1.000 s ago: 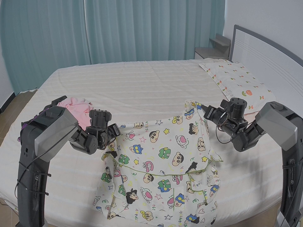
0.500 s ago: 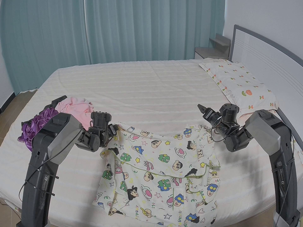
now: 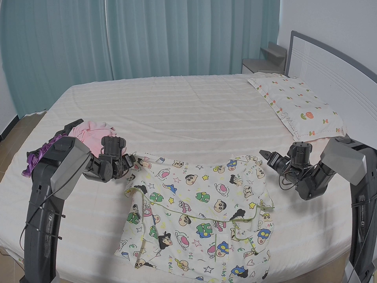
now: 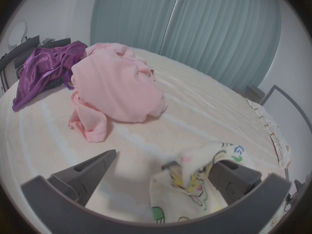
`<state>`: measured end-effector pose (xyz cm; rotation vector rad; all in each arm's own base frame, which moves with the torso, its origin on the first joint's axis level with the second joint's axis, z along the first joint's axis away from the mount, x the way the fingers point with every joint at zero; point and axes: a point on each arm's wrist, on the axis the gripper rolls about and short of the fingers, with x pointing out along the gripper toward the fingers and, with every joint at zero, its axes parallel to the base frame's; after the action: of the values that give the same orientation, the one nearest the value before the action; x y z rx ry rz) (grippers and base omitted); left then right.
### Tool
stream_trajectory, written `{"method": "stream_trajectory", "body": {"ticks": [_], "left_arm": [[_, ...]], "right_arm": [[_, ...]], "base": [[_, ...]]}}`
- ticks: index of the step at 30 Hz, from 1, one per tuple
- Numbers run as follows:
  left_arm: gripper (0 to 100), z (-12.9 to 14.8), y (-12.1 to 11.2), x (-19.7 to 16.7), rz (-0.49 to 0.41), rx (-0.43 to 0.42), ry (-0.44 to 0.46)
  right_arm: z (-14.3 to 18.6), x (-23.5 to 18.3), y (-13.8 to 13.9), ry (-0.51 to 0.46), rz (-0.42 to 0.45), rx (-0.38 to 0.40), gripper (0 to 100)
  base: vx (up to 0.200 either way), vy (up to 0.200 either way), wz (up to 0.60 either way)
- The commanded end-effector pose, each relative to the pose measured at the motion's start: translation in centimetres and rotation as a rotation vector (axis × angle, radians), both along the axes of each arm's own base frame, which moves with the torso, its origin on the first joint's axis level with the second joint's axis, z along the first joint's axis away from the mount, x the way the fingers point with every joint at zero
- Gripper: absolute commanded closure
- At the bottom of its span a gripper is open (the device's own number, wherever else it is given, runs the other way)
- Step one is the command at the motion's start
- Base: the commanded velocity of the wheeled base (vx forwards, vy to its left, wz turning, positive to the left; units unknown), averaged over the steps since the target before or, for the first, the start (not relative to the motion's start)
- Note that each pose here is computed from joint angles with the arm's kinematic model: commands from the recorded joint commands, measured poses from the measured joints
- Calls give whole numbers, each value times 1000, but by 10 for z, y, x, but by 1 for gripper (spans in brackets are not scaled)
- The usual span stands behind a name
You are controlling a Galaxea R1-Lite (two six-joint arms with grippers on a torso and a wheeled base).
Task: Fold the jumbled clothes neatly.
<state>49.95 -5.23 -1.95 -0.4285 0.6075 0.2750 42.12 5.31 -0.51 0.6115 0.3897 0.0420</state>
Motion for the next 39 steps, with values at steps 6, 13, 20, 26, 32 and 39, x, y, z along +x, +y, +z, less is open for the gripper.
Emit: {"method": "stream_trajectory", "body": {"ticks": [6,13,20,26,32,39], "left_arm": [[0,48,55,0,31,-74,76],[0,73,67,-23,31,-245,94],[0,112,65,-85,-52,-391,103],[0,122,50,-140,-92,-476,91],[0,127,29,-184,-116,-575,112],[0,123,17,-207,-156,-588,136]], "right_arm": [[14,-106,-34,146,77,-165,0],[-5,-148,-35,246,174,-311,0],[-13,-168,-34,294,265,-400,0],[-26,-182,-35,300,413,-573,0],[-33,-186,-29,136,577,-639,0],[-49,-168,-19,51,687,-747,0]], "base": [[0,0,0],[0,0,0],[0,0,0],[0,0,0],[0,0,0],[0,0,0]]}}
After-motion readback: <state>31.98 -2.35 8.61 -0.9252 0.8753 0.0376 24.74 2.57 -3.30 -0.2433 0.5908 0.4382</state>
